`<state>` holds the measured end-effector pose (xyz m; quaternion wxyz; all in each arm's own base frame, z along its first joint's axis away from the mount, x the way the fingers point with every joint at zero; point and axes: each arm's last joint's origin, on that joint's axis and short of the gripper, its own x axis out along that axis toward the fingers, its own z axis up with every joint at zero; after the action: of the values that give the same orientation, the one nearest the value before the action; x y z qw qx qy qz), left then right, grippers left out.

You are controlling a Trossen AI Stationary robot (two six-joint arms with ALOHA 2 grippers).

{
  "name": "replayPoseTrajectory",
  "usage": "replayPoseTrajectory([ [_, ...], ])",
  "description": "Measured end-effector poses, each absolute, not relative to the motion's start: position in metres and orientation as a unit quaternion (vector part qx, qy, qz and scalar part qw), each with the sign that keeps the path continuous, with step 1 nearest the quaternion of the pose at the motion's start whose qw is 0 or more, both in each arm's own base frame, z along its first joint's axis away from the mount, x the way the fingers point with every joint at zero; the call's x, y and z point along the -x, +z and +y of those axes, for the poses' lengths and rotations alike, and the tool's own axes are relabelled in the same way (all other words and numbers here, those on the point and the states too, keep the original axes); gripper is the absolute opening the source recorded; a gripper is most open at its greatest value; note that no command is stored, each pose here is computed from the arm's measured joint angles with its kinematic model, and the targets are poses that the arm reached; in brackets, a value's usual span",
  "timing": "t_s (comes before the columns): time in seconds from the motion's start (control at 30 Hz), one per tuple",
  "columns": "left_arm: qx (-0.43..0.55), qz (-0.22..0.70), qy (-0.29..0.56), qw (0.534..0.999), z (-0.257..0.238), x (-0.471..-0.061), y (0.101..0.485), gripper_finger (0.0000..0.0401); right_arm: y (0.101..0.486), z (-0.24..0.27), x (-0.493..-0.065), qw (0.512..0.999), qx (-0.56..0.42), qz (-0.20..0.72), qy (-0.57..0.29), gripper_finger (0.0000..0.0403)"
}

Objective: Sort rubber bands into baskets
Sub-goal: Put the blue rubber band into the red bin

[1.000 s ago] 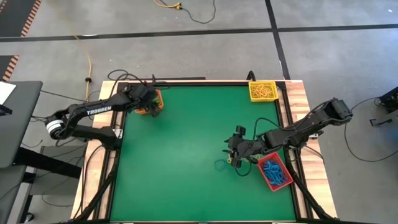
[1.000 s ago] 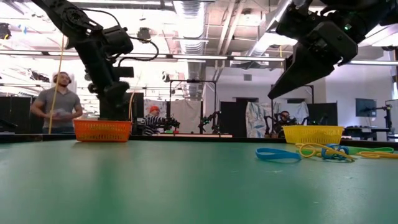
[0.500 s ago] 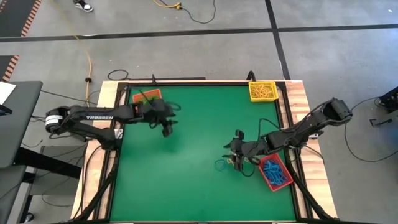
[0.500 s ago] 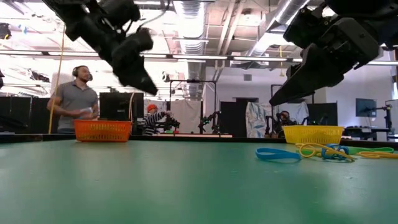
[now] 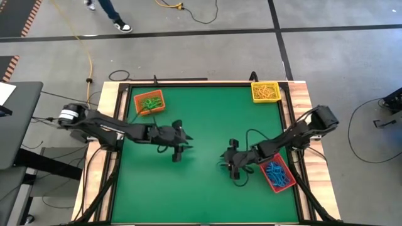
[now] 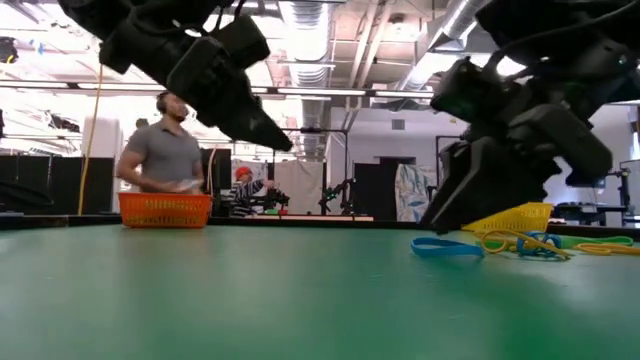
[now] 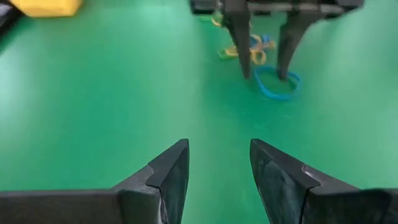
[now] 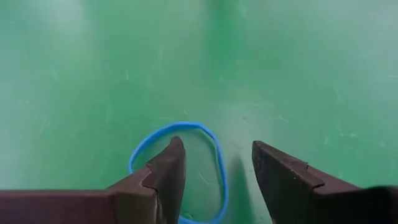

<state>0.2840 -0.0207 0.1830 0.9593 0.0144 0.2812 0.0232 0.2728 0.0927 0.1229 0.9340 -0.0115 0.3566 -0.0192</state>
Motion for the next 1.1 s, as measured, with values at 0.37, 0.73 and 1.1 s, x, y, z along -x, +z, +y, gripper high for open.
replayPoseTrajectory([
  [0.37, -0.019, 0.287, 0.000, 0.958, -0.037, -0.302, 0.148, 0.0160, 0.110, 0.090, -0.283, 0.923, 0.015, 0.384, -0.022, 0.0135],
  [0.73, -0.022, 0.263, -0.005, 0.965, -0.038, -0.306, 0.150, 0.0160, 0.120, 0.094, -0.290, 0.924, 0.025, 0.381, 0.001, 0.0018],
  [1.1, -0.028, 0.255, -0.018, 0.966, -0.045, -0.306, 0.151, 0.0160, 0.147, 0.109, -0.304, 0.898, 0.072, 0.434, 0.009, 0.0013],
])
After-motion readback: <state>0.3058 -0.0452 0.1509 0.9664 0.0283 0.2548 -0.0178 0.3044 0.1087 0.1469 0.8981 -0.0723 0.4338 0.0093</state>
